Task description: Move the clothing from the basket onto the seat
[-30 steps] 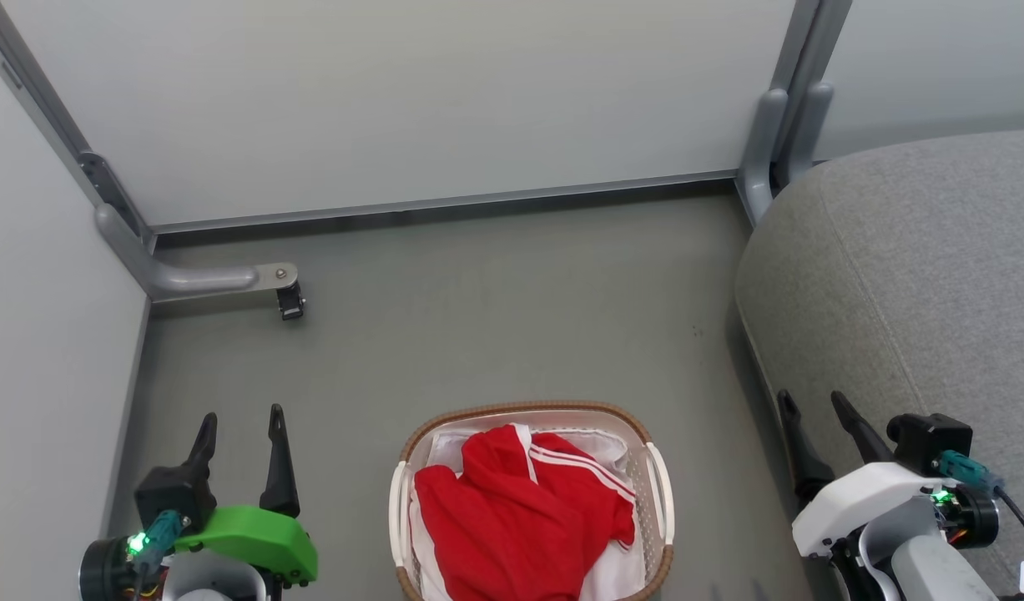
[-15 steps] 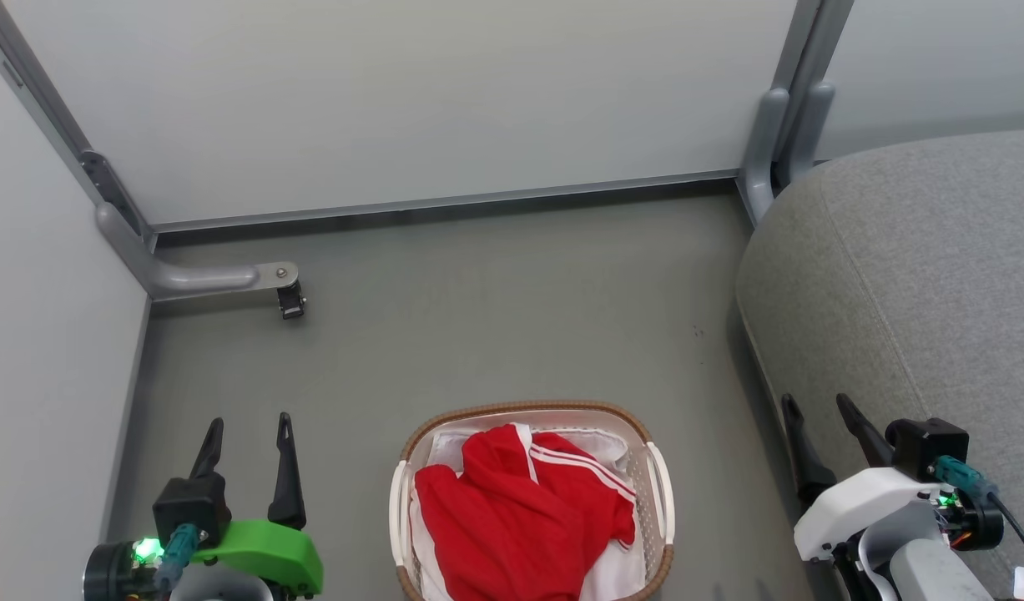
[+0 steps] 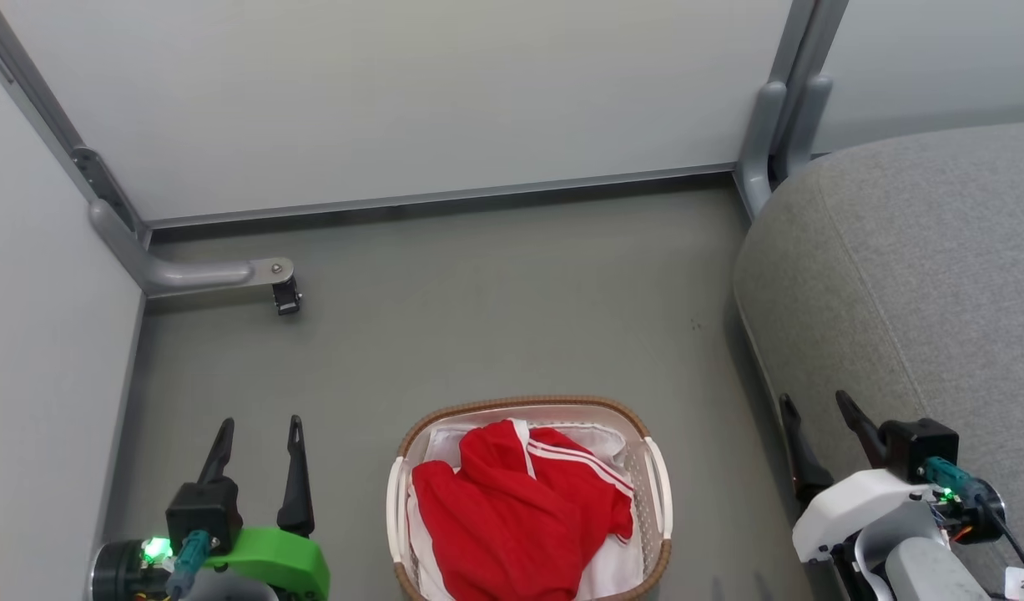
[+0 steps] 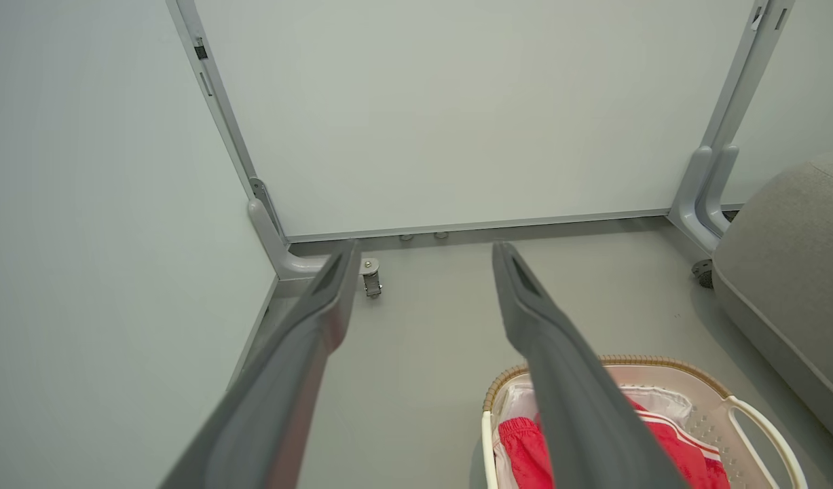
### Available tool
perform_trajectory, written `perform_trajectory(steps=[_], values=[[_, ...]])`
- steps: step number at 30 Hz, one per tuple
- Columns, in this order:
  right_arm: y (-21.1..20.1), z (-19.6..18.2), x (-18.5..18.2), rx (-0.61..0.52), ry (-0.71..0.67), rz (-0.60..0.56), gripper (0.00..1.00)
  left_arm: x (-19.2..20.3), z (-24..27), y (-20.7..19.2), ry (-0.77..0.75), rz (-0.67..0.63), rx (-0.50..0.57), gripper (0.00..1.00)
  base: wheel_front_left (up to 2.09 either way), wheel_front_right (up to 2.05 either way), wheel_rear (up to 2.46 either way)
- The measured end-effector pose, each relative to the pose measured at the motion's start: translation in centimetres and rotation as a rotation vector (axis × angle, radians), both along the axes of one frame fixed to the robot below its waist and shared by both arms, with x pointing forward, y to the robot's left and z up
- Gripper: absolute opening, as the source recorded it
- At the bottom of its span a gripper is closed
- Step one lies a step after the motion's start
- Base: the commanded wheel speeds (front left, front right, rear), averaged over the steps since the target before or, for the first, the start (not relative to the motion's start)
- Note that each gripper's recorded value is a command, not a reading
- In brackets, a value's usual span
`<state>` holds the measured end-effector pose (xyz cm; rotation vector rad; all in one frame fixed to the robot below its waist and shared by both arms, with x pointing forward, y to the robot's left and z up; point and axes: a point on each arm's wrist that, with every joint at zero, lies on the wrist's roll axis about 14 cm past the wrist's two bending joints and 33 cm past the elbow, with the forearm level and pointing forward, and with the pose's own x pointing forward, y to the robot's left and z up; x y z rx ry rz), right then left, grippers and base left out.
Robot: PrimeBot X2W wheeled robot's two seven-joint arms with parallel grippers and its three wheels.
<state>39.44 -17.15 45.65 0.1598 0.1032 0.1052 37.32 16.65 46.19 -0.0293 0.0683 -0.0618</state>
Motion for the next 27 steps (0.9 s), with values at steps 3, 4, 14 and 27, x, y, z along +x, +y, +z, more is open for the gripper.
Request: perform_trajectory(steps=[3,4,14,27], values=[[0.2,0.3,0.6,-0.015,-0.013,0.010,1.00,0.0,-1.0,-0.8,0.027,-0.032,0.011,1.00,0.00,0.00,0.00],[0.2,0.4,0.8,-0.017,-0.018,0.012,1.00,0.0,-1.4,-1.2,0.039,-0.048,0.013,1.00,0.00,0.00,0.00],[0.5,2.0,4.7,-0.007,-0.082,0.022,1.00,2.5,-5.4,-6.2,0.160,-0.212,-0.023,1.00,0.00,0.00,0.00],[0.2,0.0,9.3,0.009,-0.082,0.012,1.00,2.7,-15.8,-13.9,0.495,-0.452,-0.075,1.00,0.00,0.00,0.00]])
